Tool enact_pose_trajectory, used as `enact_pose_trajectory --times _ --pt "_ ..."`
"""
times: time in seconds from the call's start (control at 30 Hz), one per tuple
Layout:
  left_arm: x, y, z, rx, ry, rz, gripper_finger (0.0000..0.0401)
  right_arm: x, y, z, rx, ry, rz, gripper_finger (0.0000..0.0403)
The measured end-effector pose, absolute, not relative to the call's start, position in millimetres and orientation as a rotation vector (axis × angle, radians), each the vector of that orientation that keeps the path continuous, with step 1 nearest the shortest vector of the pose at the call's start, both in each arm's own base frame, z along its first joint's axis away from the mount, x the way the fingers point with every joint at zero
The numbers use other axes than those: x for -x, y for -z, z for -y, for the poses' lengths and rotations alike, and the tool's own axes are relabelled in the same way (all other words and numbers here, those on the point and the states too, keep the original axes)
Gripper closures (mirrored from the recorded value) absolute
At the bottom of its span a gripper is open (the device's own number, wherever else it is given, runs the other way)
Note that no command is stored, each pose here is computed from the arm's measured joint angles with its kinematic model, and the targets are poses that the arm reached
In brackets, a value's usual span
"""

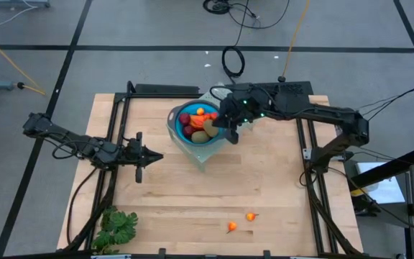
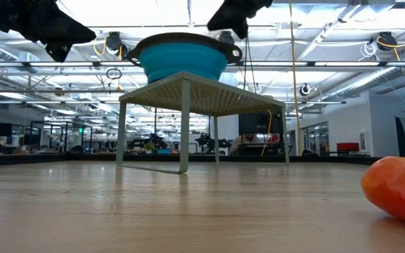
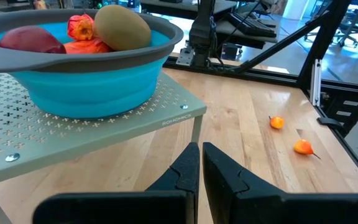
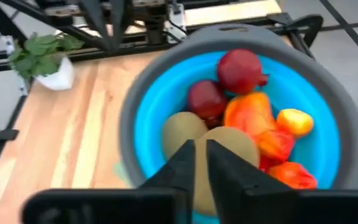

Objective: Pick & Place Fruit
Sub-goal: Put the peach into the collapsible colander on the shelf

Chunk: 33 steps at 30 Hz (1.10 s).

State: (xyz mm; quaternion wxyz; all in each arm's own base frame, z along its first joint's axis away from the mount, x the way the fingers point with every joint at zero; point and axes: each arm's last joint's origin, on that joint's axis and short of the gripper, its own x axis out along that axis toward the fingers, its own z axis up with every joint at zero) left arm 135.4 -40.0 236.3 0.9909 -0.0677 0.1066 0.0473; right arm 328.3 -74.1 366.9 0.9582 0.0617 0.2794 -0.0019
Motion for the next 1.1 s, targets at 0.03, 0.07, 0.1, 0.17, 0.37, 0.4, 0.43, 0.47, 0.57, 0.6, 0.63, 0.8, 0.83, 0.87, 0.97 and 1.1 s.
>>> enact_pose_trajectory --times 0.03,0.07,0.1,0.17,0.37,0.4,0.43,0.47,0.57,0.6,0.63,0.8,0.83,0.87,0.97,1.1 --pt "-135 -236 40 0.136 -0.095 -0.214 0.0382 -327 -367 71 -0.122 -0.002 -0.564 0.038" --pt "-135 -236 40 0.137 -0.095 -0.214 0.0382 -325 -367 69 -0.12 -0.008 -0.563 0.039" --pt "-135 -236 40 0.14 -0.095 -0.213 0.0382 -323 -367 67 -0.119 -0.013 -0.563 0.0396" --pt "-135 -236 40 0.145 -0.095 -0.214 0.0382 -318 -366 61 -0.111 -0.001 -0.568 0.0397" --pt "-135 -236 40 0.144 -0.095 -0.214 0.0382 -299 -366 44 -0.079 0.084 -0.544 0.0402" --pt "-135 -236 40 0.143 -0.095 -0.214 0.0382 -295 -366 41 -0.082 0.077 -0.534 0.0401" --pt "-135 -236 40 0.143 -0.095 -0.214 0.0382 -291 -364 38 -0.089 0.071 -0.531 0.0401" --pt "-135 -236 40 0.142 -0.095 -0.214 0.0382 -288 -362 35 -0.095 0.065 -0.523 0.0402" --pt "-135 -236 40 0.142 -0.095 -0.213 0.0382 -276 -359 30 -0.113 0.053 -0.496 0.0402" --pt "-135 -236 40 0.142 -0.095 -0.214 0.0382 -271 -357 28 -0.121 0.052 -0.496 0.0401" --pt "-135 -236 40 0.142 -0.094 -0.214 0.0382 -268 -356 27 -0.129 0.051 -0.487 0.0402" --pt "-135 -236 40 0.143 -0.093 -0.214 0.0382 -245 -345 19 -0.153 0.034 -0.46 0.0402" --pt "-135 -236 40 0.143 -0.092 -0.214 0.0382 -240 -342 17 -0.154 0.026 -0.449 0.0402" --pt "-135 -236 40 0.144 -0.092 -0.214 0.0382 -235 -339 15 -0.155 0.011 -0.444 0.0402" --pt "-135 -236 40 0.144 -0.092 -0.214 0.0382 -221 -331 11 -0.162 -0.054 -0.407 0.0402" --pt "-135 -236 40 0.146 -0.092 -0.214 0.0382 -205 -319 5 -0.184 -0.087 -0.359 0.0402"
